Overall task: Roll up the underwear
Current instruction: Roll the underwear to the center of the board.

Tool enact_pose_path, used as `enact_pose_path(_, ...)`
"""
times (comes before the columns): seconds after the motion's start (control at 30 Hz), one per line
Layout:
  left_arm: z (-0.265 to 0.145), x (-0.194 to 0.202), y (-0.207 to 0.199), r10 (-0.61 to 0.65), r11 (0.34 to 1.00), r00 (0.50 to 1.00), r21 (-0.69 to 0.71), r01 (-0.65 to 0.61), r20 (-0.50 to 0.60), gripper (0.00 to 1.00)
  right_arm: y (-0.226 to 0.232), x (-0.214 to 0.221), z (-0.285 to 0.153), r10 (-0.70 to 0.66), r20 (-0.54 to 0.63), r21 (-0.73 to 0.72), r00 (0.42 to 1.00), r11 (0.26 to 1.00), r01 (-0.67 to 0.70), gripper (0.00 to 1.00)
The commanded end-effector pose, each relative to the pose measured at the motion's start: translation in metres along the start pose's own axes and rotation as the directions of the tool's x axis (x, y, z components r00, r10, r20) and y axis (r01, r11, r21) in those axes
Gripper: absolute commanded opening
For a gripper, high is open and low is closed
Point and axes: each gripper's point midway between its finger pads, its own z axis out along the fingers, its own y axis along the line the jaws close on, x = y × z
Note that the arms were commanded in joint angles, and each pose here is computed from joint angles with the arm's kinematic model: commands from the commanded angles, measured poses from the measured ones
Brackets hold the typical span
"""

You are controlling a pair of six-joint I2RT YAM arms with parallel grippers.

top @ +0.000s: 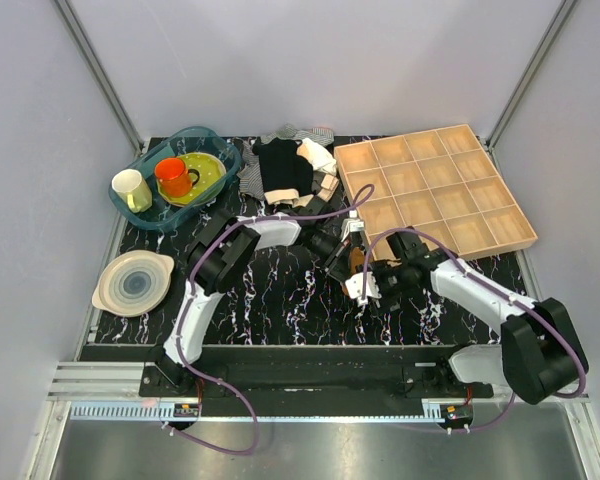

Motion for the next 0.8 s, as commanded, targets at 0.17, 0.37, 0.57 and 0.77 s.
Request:
enact_pose_path(0.17, 0.001, 0.021, 0.031, -0.15, 0.983, 0.987, -0.11, 0.144, -0.052, 0.08, -0.017, 0.043, 0.028, -0.108, -0.18, 0.053, 0.978, 0.991, 0.119, 0.74)
enact_pose_path(0.37, -0.026, -0.015, 0.016, -0.056, 0.98, 0.988, -0.182, 0.083, 0.144, 0.38, -0.01, 0.063, 0.038, -0.018, -0.237, 0.036, 0.971, 0.999, 0.027, 0.51)
enact_pose_path(0.57, -0.066, -0.037, 0.015, 0.025, 0.949, 0.945, -0.305, 0.08, 0.327, 0.99, 0.002, 0.054, 0.04, 0.084, -0.198, -0.028, 0.977, 0.995, -0.092, 0.28)
enact_pose_path(0.77, -0.066, -0.042, 0.025, -0.019, 0.954, 0.94, -0.276, 0.119, 0.342, 0.99, 0.009, 0.041, 0.037, 0.09, -0.141, -0.053, 0.986, 0.994, -0.098, 0.25)
